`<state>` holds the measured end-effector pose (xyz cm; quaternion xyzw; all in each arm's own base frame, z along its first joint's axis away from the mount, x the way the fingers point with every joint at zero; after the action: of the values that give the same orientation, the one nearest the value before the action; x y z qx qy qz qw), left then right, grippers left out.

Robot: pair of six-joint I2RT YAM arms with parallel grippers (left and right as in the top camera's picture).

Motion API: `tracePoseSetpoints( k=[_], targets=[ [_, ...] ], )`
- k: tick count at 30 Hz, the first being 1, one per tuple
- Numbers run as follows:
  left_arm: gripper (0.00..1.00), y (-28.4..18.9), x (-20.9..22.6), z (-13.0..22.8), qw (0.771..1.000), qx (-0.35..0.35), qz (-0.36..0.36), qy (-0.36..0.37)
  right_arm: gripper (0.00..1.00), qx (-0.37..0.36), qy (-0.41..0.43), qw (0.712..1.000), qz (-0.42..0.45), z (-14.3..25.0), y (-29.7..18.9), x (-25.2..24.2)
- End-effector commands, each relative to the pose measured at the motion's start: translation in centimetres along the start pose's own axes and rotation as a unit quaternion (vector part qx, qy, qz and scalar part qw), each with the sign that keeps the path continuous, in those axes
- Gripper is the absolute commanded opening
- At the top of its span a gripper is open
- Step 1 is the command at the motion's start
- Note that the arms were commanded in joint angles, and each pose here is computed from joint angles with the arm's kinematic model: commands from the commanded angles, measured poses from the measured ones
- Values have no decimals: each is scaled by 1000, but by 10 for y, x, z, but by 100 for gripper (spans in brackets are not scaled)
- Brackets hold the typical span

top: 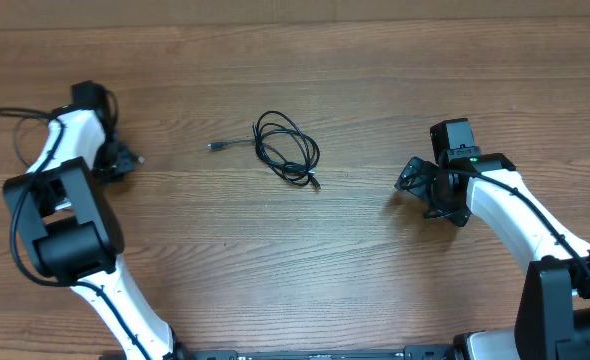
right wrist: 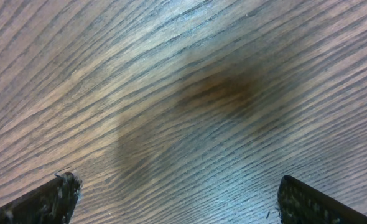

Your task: Untangle cables

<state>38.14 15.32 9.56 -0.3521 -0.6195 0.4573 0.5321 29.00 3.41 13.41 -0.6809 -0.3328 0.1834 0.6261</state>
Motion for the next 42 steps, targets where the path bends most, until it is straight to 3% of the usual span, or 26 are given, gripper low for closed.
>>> tracePoseSetpoints(
  k=[1, 4, 6, 12, 14, 15, 16, 27, 32, 37, 42],
  targets=[
    [19, 28, -5, 10, 994, 27, 103, -25, 100, -10, -1, 1000, -2, -2, -3, 0],
    [24, 16, -7, 4, 986, 18, 161, -31, 100, -10, -1, 1000, -2, -2, -3, 0],
    [27, -22, -10, -12, 973, -2, 228, -28, 100, -10, -1, 1000, -2, -2, -3, 0],
    [29, -120, -36, -13, 955, -80, 285, 24, 100, -10, -1, 1000, -2, -2, -3, 0],
    [27, -138, -53, -7, 950, -83, 297, 49, 100, -10, -1, 1000, -2, -2, -3, 0],
    [13, -143, -62, -4, 948, -78, 303, 56, 100, -10, -1, 1000, -2, -2, -3, 0],
    [4, -146, -71, -1, 946, -70, 310, 64, 100, -10, -1, 1000, -2, -2, -3, 0],
    [4, -138, -215, 64, 915, 20, 349, 200, 100, -10, -1, 1000, -2, -2, -3, 0],
    [4, -122, -269, 95, 901, -4, 349, 257, 100, -10, -1, 1000, -2, -2, -3, 0],
    [4, -110, -307, 114, 922, -52, 301, 237, 100, -10, -1, 1000, -2, -2, -3, 0],
    [4, -110, -313, 118, 932, -79, 253, 246, 100, -10, -1, 1000, -2, -2, -3, 0]
  ],
)
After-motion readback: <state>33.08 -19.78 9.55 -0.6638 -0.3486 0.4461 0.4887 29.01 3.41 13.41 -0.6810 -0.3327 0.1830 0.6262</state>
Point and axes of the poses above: each gripper's point midway between its finger pads, its own y axis out along the fingers, its own x axis along the line the jaws close on, z = x × y, the point moved 10 cm from there along -y, back along the fingers, and after that the axes turned 14 degrees about y, right-handed, at the moved point
